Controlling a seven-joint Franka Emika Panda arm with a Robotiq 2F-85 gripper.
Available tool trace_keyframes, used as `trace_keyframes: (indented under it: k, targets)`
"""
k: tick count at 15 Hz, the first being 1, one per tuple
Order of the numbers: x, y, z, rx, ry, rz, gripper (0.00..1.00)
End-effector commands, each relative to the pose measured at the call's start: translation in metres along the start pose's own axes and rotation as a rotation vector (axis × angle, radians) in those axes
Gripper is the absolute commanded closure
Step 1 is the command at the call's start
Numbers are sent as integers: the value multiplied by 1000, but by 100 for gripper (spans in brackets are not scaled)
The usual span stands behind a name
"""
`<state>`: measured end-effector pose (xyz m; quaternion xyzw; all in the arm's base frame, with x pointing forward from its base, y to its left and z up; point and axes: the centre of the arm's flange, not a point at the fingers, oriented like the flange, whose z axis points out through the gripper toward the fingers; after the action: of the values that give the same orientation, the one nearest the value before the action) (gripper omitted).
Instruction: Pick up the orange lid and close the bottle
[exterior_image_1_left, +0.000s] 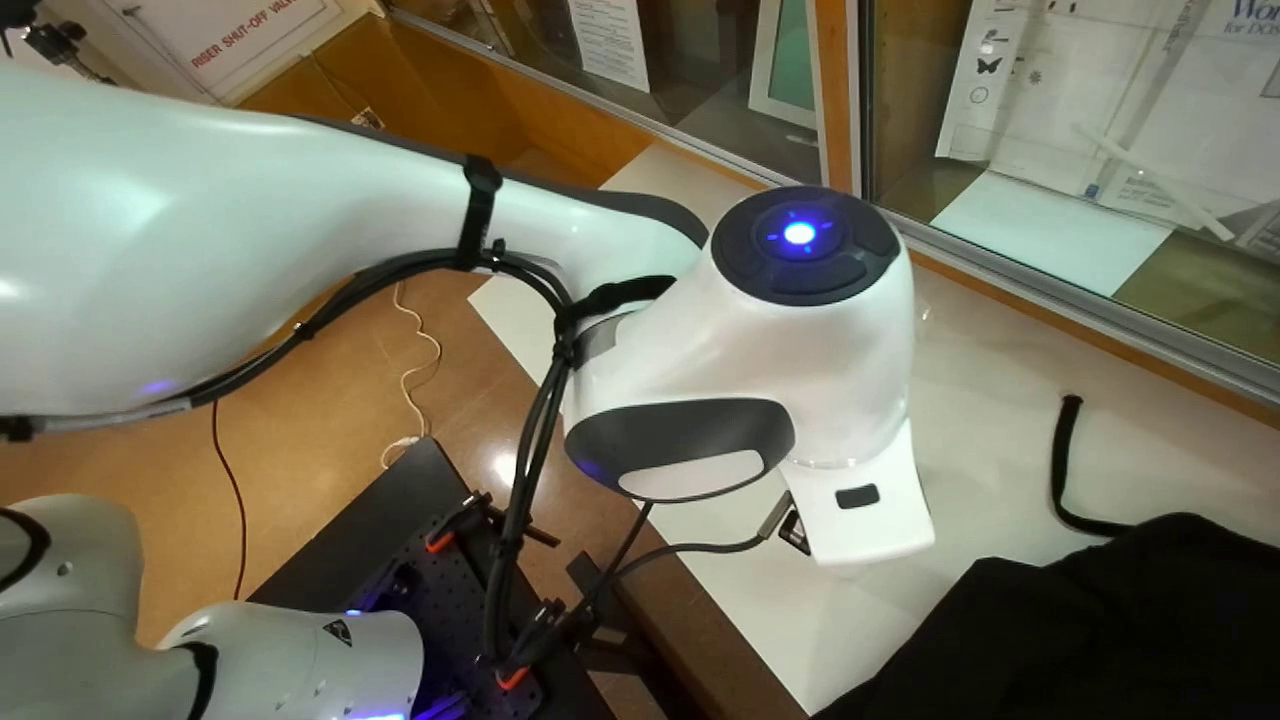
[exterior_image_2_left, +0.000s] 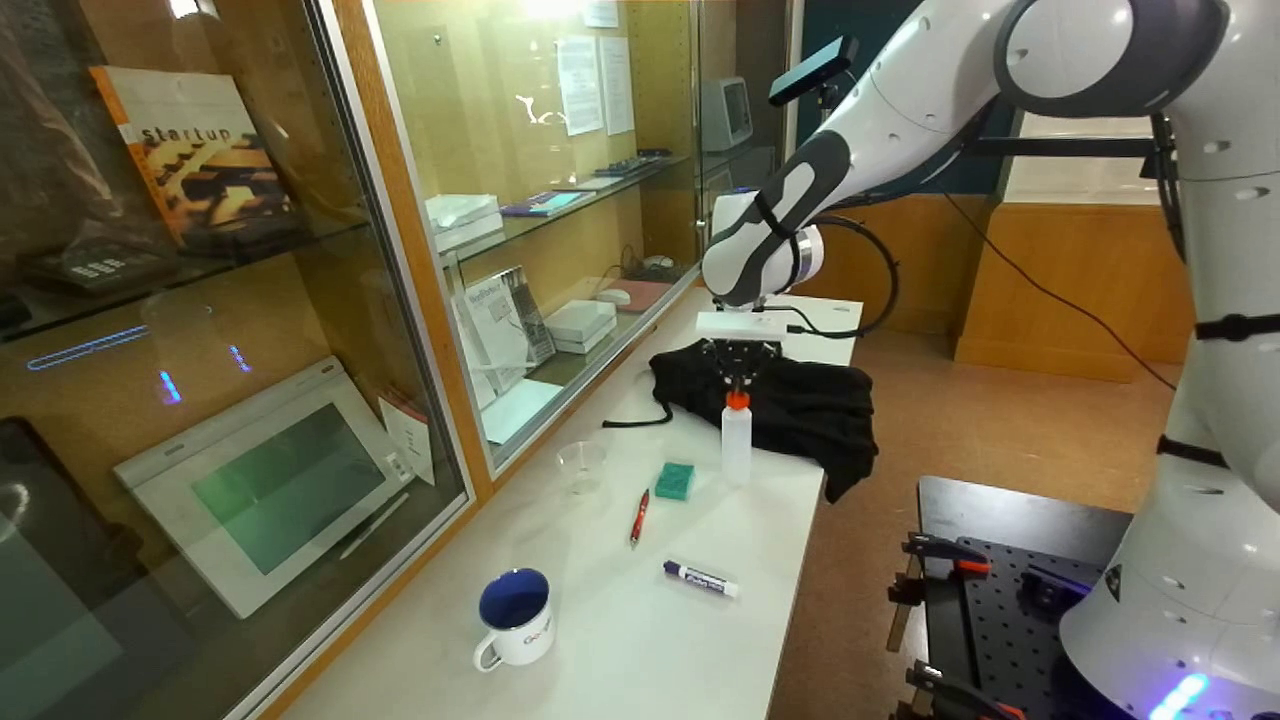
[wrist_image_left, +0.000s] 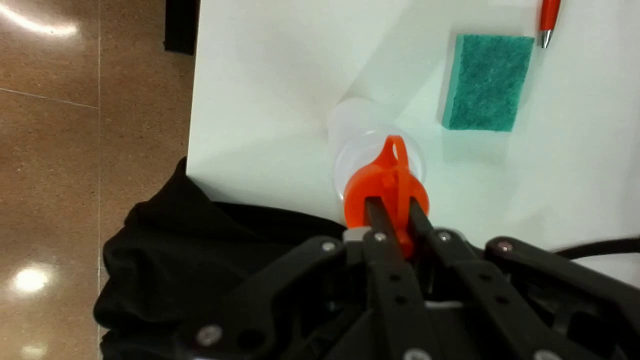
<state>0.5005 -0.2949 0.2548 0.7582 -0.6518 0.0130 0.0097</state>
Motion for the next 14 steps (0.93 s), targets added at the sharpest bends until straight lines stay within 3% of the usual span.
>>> trace_keyframes:
  k: [1,14]
  targets:
    - [2,-7,-1,6,-22,5,97]
    - [-1,-5,-1,-8,-41,-11,97]
